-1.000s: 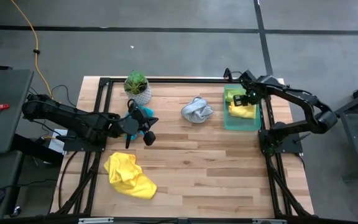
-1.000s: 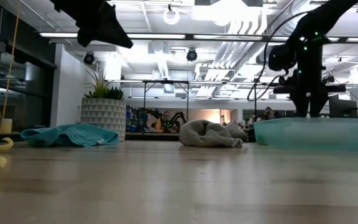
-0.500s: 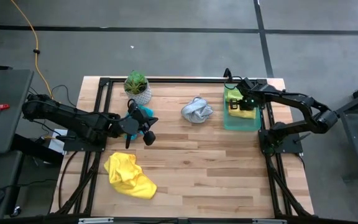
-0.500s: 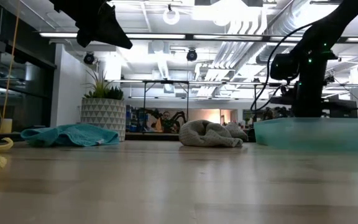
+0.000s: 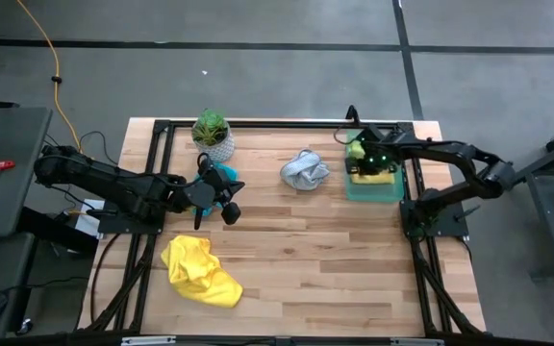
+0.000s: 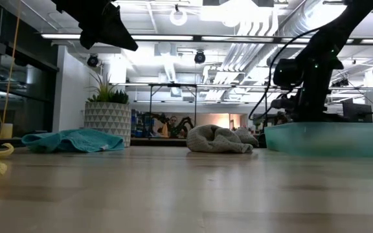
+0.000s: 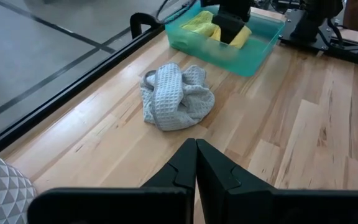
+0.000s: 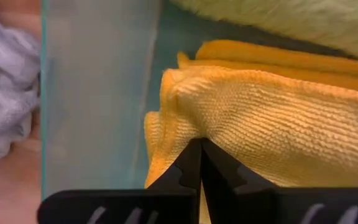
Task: Fold microfiber towels
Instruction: Put the folded yellow microfiber cloth into the green bin, then fold the gray microfiber cloth
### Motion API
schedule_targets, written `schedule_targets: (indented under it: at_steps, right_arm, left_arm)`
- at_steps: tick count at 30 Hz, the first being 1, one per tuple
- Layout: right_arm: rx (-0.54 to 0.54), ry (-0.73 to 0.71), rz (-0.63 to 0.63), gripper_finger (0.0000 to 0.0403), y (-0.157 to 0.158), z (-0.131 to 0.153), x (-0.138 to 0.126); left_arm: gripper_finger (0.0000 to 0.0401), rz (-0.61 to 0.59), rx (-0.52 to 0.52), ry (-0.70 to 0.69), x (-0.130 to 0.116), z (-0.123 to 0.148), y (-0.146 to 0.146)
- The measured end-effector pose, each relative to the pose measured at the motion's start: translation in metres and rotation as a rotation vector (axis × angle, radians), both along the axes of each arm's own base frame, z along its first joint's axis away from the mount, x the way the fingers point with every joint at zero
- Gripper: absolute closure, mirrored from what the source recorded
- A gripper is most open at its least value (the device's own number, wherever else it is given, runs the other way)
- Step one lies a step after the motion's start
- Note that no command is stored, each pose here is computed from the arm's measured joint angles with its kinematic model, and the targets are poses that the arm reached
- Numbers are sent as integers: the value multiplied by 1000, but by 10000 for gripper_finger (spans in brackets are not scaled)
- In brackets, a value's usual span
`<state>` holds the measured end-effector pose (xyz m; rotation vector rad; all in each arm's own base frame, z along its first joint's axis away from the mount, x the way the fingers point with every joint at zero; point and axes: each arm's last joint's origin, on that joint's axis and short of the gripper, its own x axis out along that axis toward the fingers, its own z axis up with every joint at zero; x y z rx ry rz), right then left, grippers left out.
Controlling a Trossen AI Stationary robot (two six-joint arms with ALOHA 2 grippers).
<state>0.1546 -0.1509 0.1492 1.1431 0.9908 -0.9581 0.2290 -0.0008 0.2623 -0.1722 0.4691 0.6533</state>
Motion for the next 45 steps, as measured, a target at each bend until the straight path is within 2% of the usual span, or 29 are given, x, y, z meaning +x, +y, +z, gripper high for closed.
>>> schedule_targets:
  at_steps: [4,9,17,21,24,28,31,35,38,40,45]
  right_arm:
    - [-19,-21,26,402,1,-2,8]
    - [-46,-64,-44,403,-2,3,9]
    - [-60,-37,-149,403,-9,3,2]
    - [-76,-34,-120,403,-10,7,2]
    - [-149,-57,-96,403,-13,27,5]
    - [-303,-139,-34,403,-13,67,11]
    - [-404,-281,34,403,-8,96,22]
    - [-467,-513,119,400,0,113,46]
    - [-450,-572,172,380,6,109,64]
    - [-405,-566,225,352,10,100,74]
    - [-306,-406,382,266,22,69,86]
  left_arm:
    - [401,-1,1,5,0,0,0]
    - [401,-1,2,6,0,0,0]
    - [401,-1,2,8,0,-1,0]
    - [401,-1,1,8,0,-1,0]
    - [401,-1,2,8,0,-1,0]
    - [401,-14,21,22,0,0,0]
    - [401,-17,26,26,0,-1,0]
    - [401,-8,25,22,0,0,0]
    - [401,-7,26,22,0,0,0]
    - [401,-7,25,21,0,0,0]
    - [401,-6,26,22,0,0,0]
